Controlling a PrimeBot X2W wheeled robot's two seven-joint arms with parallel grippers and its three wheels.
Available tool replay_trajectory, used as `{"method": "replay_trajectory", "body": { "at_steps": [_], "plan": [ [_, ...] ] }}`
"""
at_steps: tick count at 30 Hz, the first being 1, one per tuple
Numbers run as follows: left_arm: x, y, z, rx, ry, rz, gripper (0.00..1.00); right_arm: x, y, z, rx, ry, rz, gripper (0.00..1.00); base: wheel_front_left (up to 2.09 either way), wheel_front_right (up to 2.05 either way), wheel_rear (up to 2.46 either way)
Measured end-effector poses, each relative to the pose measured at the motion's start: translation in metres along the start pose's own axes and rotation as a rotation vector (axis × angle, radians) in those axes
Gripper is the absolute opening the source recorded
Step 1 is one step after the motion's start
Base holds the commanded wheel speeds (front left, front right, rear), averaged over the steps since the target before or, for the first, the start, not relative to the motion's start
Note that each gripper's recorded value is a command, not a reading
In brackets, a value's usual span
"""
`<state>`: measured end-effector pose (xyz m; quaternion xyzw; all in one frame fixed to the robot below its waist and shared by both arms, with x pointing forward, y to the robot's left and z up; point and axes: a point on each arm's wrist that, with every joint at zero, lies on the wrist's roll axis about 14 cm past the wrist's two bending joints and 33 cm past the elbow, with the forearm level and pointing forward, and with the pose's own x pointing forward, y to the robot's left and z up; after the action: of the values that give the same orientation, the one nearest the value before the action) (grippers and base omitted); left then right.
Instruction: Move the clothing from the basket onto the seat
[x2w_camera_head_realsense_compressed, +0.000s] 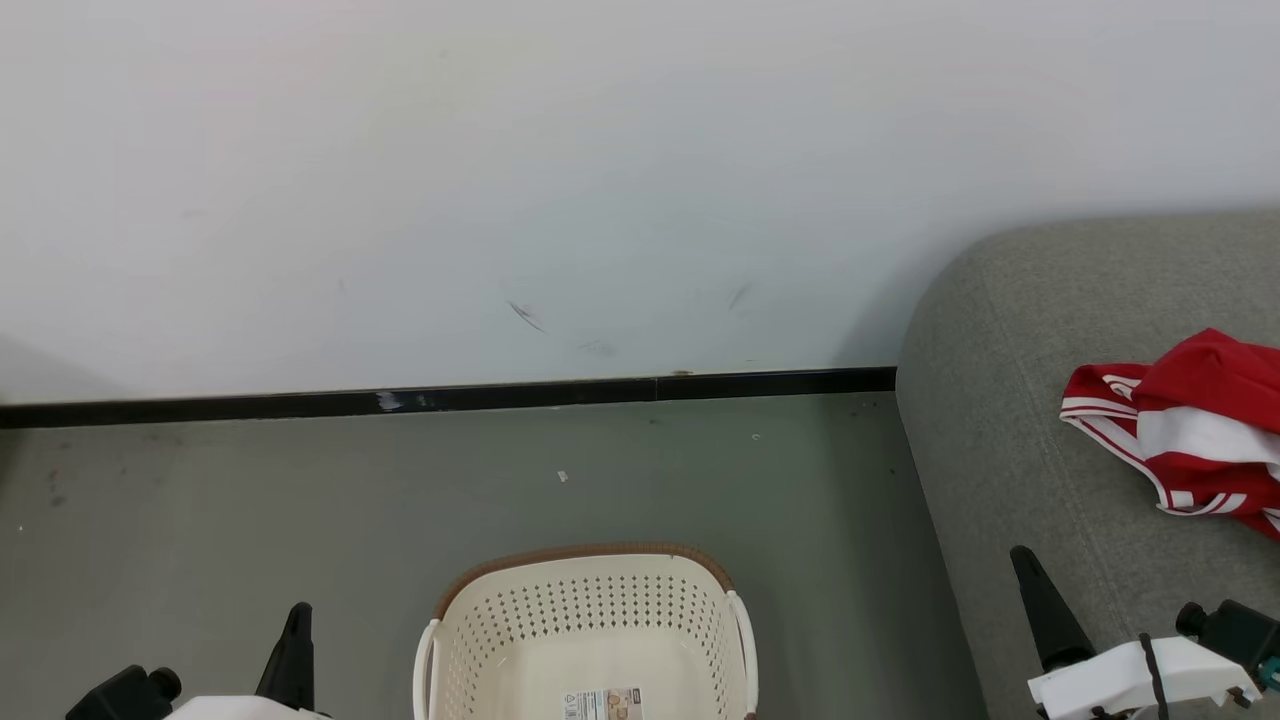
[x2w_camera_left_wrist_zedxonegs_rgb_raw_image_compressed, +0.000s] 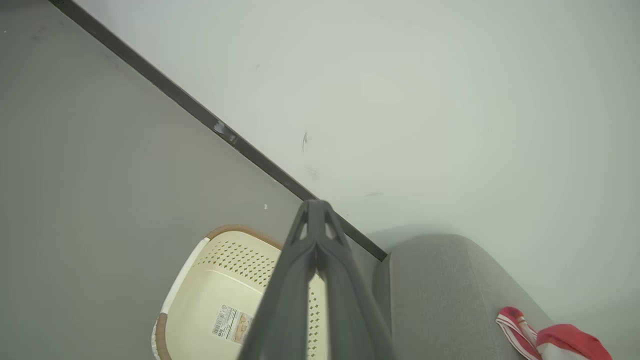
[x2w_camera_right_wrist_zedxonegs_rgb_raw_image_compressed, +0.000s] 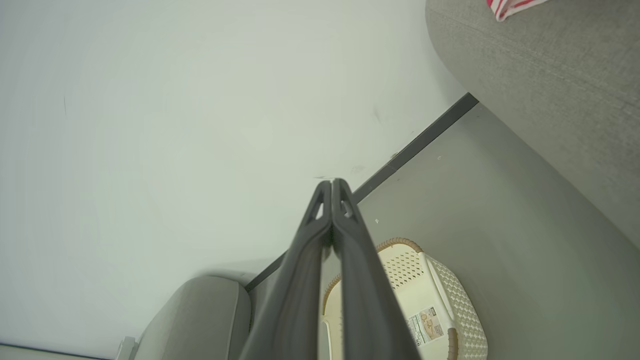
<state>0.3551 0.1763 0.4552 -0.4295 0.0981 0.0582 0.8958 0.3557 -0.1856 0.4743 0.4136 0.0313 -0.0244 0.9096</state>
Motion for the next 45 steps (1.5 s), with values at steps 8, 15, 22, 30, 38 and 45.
{"method": "replay_trajectory", "body": {
  "at_steps": [8, 15, 22, 30, 38, 45],
  "plan": [
    [0.002, -0.002, 0.003, -0.11, 0.005, -0.008, 0.0, 0.001, -0.005, -0.001, 0.115, 0.013, -0.02, 0.0, 0.0, 0.0, 0.0],
    [0.004, -0.004, 0.005, -0.203, 0.01, -0.019, 0.0, 0.005, -0.005, 0.004, 0.216, 0.004, -0.023, 0.0, 0.0, 0.0, 0.0],
    [0.007, -0.007, 0.008, -0.309, 0.017, -0.043, 0.0, 0.01, -0.004, 0.008, 0.331, 0.0, -0.02, 0.0, 0.0, 0.0, 0.0],
    [0.009, -0.009, 0.013, -0.4, 0.014, -0.057, 0.0, 0.011, -0.006, 0.008, 0.429, 0.003, -0.025, 0.0, 0.0, 0.0, 0.0],
    [0.011, -0.013, 0.019, -0.509, 0.008, -0.089, 0.0, 0.016, -0.003, 0.015, 0.542, -0.008, -0.012, 0.0, 0.0, 0.0, 0.0],
    [0.012, -0.016, 0.023, -0.599, 0.006, -0.117, 0.0, 0.018, -0.004, 0.017, 0.641, -0.005, -0.006, 0.0, 0.0, 0.0, 0.0]
  ]
}}
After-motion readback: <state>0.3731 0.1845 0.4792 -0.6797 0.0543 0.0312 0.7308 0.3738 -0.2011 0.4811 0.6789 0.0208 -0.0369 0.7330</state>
